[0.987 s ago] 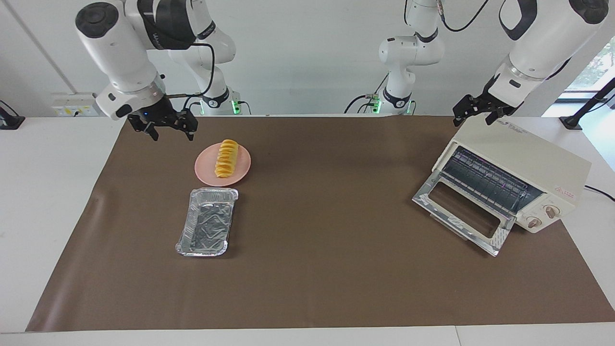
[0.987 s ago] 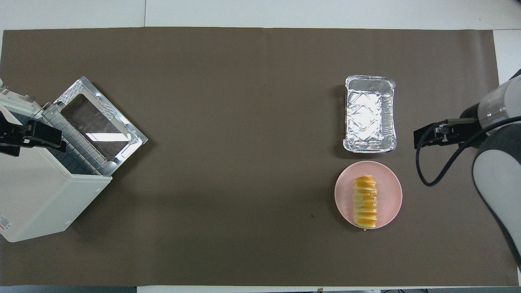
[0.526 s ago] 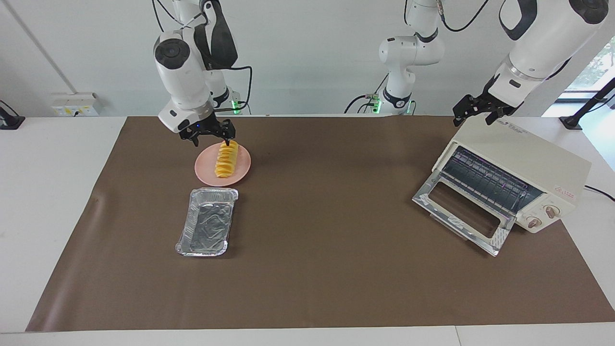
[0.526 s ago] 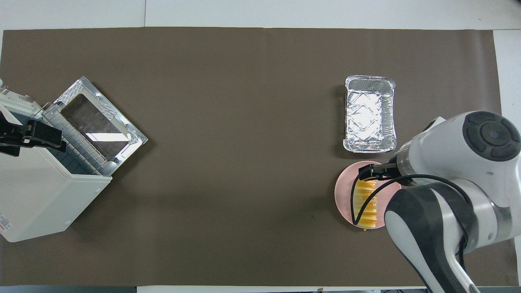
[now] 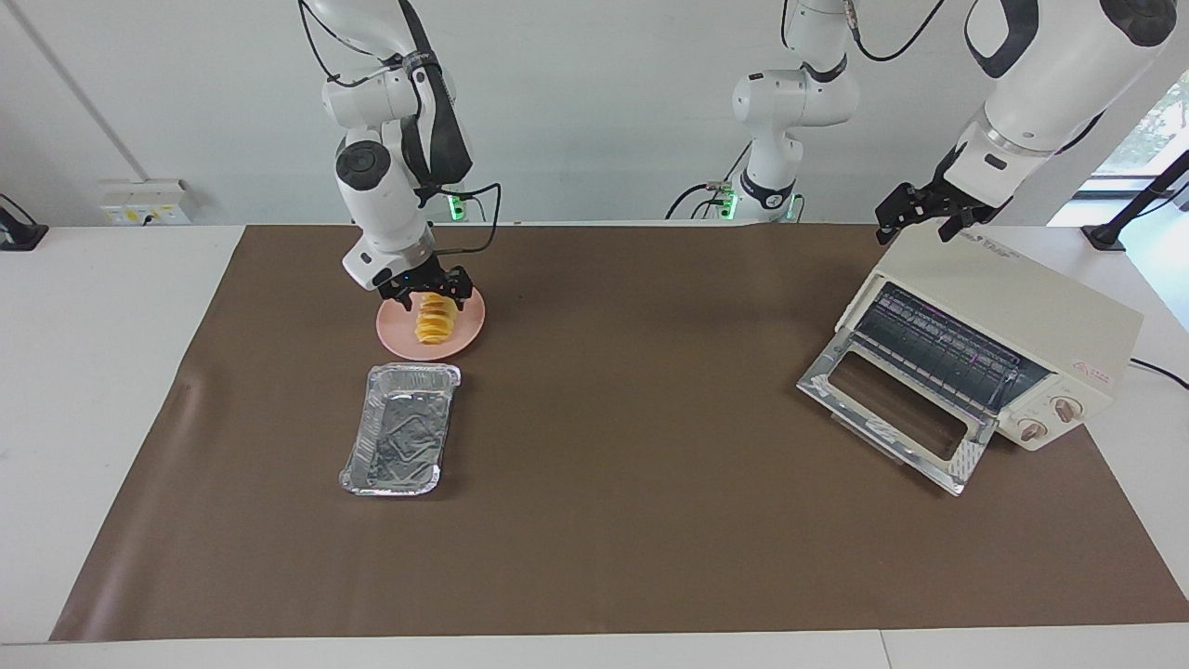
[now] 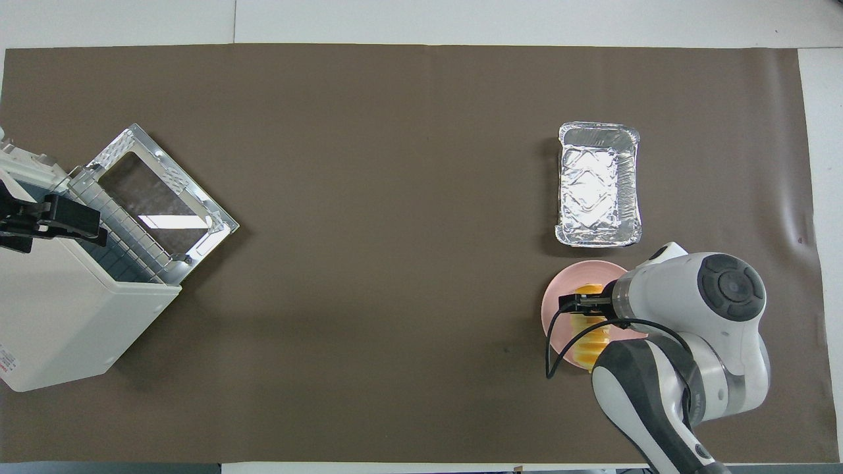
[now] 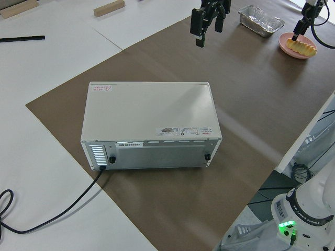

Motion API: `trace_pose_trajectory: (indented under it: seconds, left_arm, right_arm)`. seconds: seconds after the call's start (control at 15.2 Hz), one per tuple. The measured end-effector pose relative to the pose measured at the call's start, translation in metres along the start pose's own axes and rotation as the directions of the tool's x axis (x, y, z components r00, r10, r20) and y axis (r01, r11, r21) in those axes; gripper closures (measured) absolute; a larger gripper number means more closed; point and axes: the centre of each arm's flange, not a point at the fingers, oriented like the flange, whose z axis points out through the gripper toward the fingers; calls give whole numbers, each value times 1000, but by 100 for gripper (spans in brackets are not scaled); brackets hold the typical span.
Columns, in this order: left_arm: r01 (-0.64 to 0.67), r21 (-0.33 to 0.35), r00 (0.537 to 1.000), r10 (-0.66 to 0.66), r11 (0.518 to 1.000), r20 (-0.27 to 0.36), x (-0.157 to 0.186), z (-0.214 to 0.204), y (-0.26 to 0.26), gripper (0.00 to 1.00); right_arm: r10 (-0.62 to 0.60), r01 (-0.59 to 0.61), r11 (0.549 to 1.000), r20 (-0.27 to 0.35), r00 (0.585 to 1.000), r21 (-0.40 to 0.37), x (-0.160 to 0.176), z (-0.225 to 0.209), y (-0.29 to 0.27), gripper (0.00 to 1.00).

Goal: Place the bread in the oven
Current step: 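Reach the right gripper down and grasp the yellow bread rolls on the pink plate, then lift the bread rolls with the right gripper and lower them into the foil tray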

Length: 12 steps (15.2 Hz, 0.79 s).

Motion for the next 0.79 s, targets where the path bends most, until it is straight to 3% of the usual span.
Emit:
trace_pose_trajectory:
  seconds: [0.13,0.26,0.33,0.53,0.72,0.79]
  left_arm:
    - [0,0,1000,0,1000,0,0,0,0,0]
    - [0,0,1000,0,1000,0,0,0,0,0]
    - [0,0,1000,0,1000,0,0,0,0,0]
    - [0,0,1000,0,1000,0,0,0,0,0]
    - [0,0,1000,0,1000,0,0,0,0,0]
    - [0,0,1000,0,1000,0,0,0,0,0]
  right_arm:
    - [16,-16,1000,13,1000,10,-5,8,3,4]
    - [20,-20,1000,17,1000,11,-6,10,4,20]
    - [21,-21,1000,17,1000,11,-6,10,4,37]
    - [22,-22,1000,15,1000,11,-6,10,4,67]
    - [21,-21,1000,12,1000,13,-5,7,3,92]
    - [20,-20,1000,18,1000,13,-4,3,2,93]
